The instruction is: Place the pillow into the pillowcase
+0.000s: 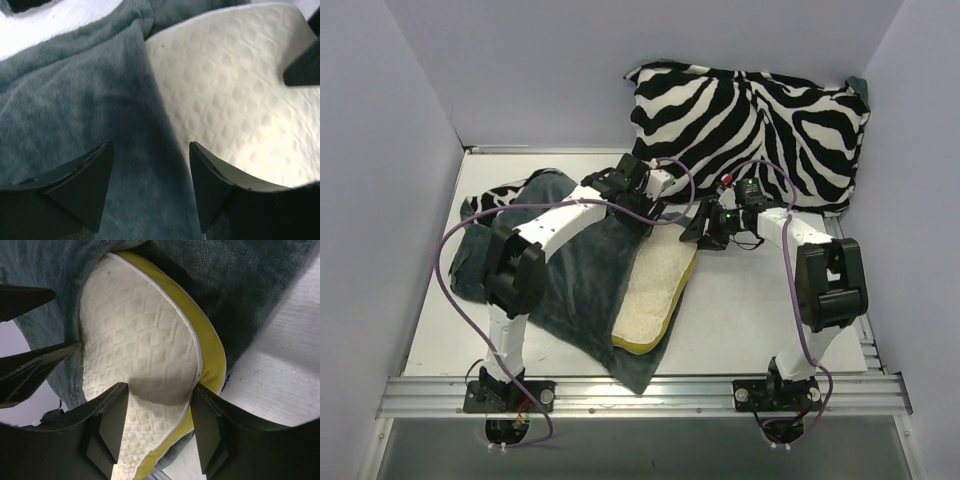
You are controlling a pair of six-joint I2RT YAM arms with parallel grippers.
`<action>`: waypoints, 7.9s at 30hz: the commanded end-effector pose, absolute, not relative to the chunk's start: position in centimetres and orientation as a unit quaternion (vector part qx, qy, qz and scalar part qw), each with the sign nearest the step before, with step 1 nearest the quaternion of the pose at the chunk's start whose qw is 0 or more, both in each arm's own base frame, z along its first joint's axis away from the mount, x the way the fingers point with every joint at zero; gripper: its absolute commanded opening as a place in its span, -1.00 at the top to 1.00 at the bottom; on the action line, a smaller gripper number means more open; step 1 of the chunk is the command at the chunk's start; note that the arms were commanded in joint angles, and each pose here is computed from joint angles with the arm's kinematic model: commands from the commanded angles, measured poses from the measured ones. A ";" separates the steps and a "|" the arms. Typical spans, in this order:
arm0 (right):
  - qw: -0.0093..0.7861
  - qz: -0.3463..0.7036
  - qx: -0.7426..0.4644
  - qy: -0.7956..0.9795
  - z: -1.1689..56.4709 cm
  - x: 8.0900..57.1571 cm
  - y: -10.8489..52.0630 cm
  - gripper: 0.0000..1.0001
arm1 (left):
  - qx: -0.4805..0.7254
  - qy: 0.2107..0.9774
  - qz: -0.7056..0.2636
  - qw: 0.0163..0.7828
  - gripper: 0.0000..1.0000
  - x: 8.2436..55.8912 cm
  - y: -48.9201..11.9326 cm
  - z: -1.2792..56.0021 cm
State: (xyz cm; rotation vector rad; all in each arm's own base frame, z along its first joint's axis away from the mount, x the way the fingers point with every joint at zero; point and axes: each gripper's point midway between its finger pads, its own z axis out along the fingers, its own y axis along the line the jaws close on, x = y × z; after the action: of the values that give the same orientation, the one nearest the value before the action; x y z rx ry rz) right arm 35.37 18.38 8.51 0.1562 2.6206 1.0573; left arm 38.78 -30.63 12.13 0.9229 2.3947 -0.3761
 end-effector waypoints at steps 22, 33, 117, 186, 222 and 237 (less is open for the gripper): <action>0.174 0.551 0.080 0.812 14.9 40.4 26.3 0.84 | 0.334 0.784 -0.457 0.253 1.00 29.6 -47.7 25.0; 0.160 0.443 0.079 0.878 11.2 35.4 18.3 -0.30 | 0.296 0.835 -0.307 0.347 -0.44 38.7 -33.6 24.4; 0.106 0.329 0.098 0.933 3.9 33.1 20.7 -0.14 | 0.385 0.870 -0.213 0.221 1.00 31.2 -32.3 11.5; 0.022 0.412 0.275 0.868 3.5 26.0 10.8 1.00 | 0.399 0.883 0.149 0.196 0.21 39.1 -20.6 -1.2; 0.050 0.456 0.251 0.853 9.4 28.1 8.3 1.00 | 0.568 0.774 0.216 0.175 0.19 36.4 -21.7 2.0; 0.003 0.439 0.180 0.880 7.6 29.1 13.0 1.00 | 0.462 0.757 -0.420 0.193 -0.95 26.2 -39.2 24.0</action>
State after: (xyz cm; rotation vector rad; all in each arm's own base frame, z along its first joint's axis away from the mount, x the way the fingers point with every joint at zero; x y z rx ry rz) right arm 28.15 11.98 7.15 0.6110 2.7313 1.3944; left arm 29.03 -38.65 15.86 1.4465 2.1461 -0.8049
